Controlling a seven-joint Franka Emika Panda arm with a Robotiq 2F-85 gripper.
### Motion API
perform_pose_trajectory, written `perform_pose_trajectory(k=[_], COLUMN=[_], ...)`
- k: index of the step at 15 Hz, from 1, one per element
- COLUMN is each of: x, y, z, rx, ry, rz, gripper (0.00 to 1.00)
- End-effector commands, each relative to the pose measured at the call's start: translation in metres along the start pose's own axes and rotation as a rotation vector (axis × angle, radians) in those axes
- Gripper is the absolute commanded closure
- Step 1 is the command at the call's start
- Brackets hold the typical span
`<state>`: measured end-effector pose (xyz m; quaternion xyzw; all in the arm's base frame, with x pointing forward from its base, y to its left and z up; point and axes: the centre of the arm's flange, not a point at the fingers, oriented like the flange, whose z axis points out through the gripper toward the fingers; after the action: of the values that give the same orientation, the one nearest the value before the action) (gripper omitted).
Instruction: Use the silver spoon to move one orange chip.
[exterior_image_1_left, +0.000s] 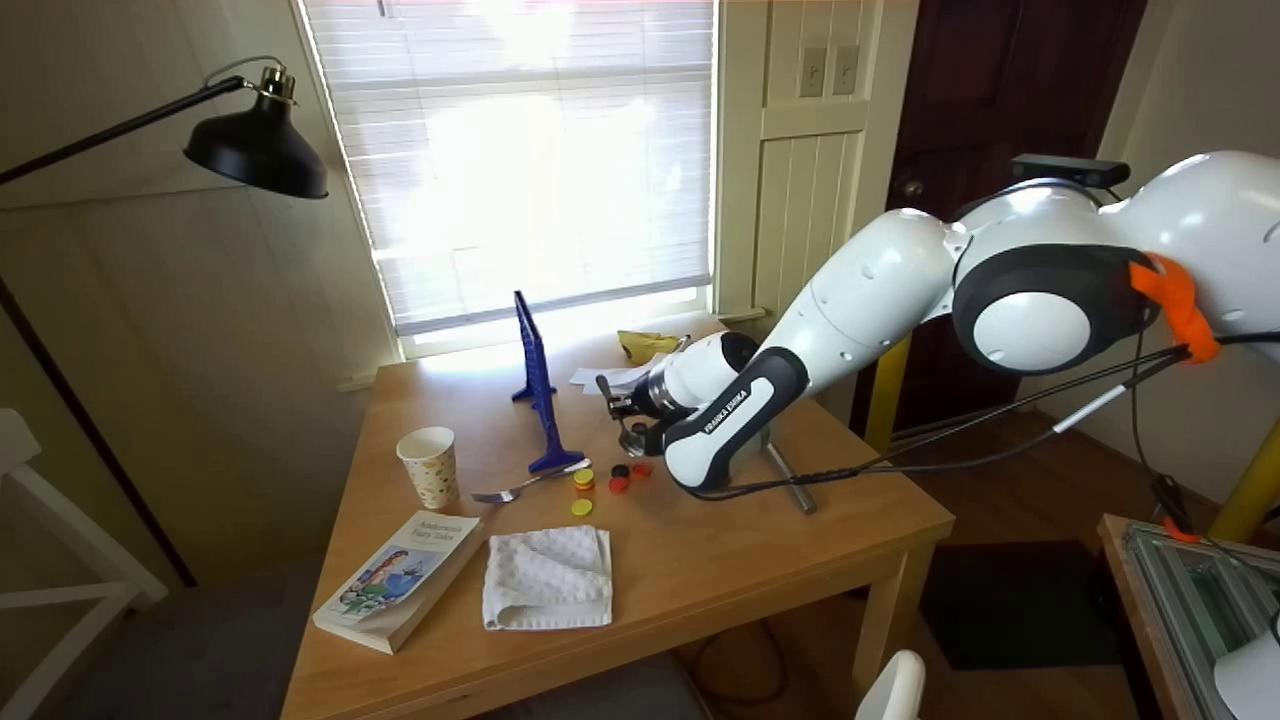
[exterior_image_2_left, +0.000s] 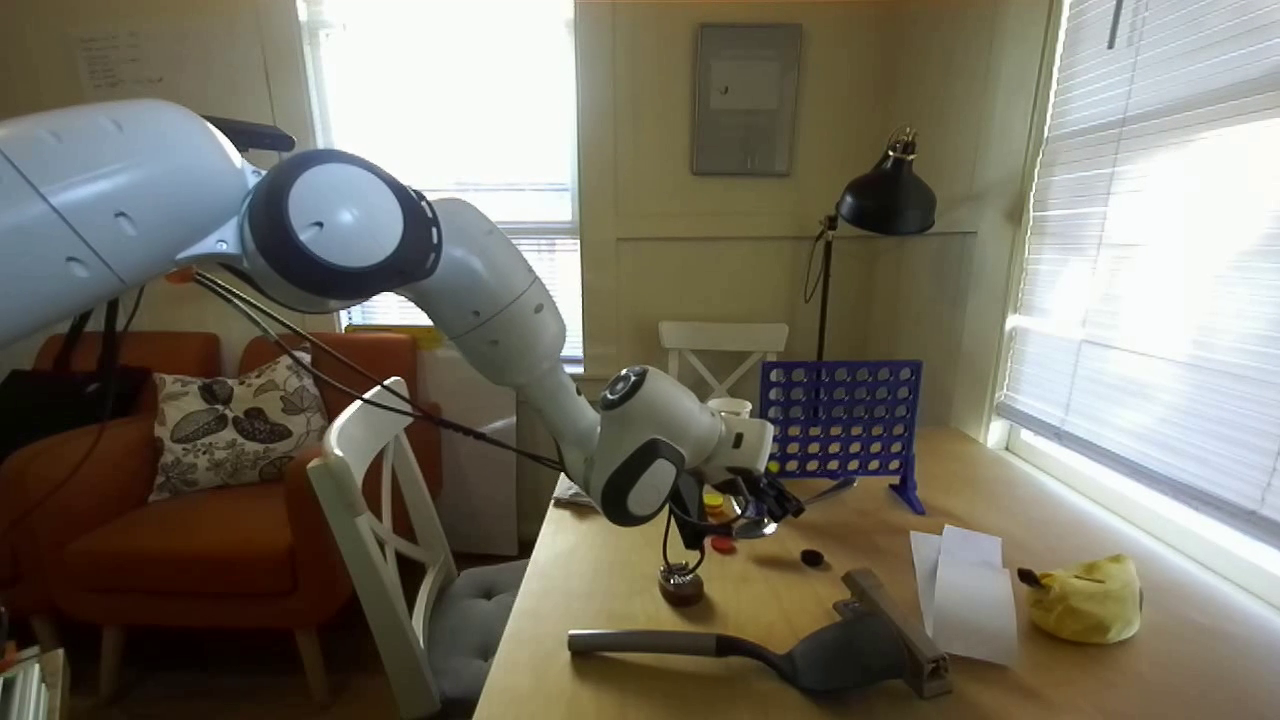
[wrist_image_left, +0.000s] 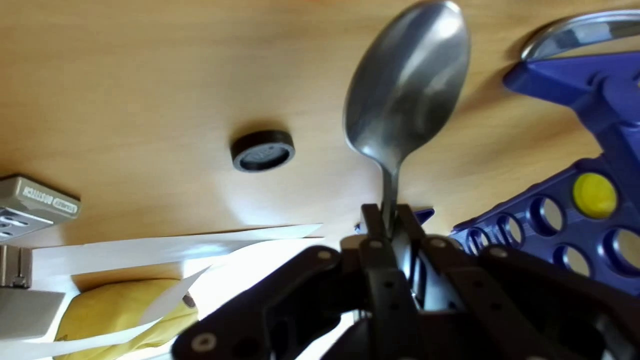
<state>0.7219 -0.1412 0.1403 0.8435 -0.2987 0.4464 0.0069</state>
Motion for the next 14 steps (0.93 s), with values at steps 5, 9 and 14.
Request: perform_pose_trajectory(k=[5, 9, 14], x=[-0.026, -0.029, -0.032], y=[-0.008, -0.008, -0.006], z=[-0.007, -0.015, -0.024], rx=[0.002, 0.002, 0.001], ry=[-0.006, -0.054, -0.119], rz=[-0.013, -0.048, -0.095], gripper=[0.98, 0.98, 0.98])
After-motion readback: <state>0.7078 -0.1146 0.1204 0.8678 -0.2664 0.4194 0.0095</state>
